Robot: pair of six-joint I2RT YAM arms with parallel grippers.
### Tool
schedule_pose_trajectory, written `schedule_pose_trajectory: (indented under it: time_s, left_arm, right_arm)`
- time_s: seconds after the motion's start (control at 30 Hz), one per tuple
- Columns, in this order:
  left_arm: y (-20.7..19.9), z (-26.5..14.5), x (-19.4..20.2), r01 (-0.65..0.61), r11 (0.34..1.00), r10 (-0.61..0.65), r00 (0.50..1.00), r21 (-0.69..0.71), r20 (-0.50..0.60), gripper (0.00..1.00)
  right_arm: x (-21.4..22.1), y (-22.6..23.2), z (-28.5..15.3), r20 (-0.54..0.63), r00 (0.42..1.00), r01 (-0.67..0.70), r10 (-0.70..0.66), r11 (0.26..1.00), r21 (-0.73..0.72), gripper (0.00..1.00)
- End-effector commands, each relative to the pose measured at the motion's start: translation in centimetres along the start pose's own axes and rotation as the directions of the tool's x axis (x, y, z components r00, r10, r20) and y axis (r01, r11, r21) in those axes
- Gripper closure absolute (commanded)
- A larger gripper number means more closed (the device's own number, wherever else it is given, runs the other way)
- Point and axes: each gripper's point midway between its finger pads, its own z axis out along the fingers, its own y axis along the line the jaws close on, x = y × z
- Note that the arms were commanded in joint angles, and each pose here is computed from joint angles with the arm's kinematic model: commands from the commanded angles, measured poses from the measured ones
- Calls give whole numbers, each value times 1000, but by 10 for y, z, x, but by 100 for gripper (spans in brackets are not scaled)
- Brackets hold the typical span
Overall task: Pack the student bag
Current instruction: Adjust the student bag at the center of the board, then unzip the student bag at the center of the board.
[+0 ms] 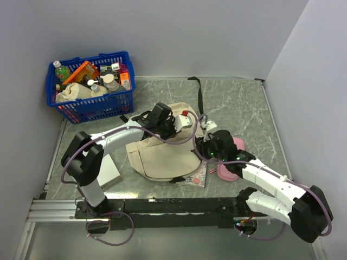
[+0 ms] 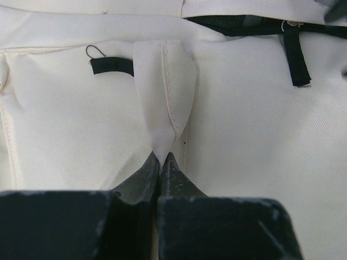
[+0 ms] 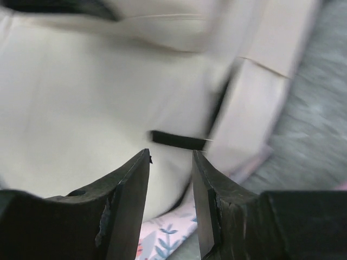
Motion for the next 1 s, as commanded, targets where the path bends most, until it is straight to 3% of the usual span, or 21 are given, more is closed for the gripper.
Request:
schedule_pose_trajectory:
  time_s: [0.0,0.4,0.63,0.97]
  left_arm:
    - [-2,-14,-19,-31,999,32,997,-9,69,98]
    - [-8,-17,-20,2,1000,-3,996,12,84,99]
    - [0,-22,-17,45,999,-46,995,16,89,99]
    - [-8,-27,-11,31,997,-37,996,70,81,99]
  right_arm:
    - [-21,33,8,45,980,198,-196,978,-67,55]
    - [-13,18,38,2,968,252,-252,967,27,57]
    - [7,23,34,-81,979,188,-188,982,-8,55]
    - [5,32,18,18,992,123,-122,990,-75,44]
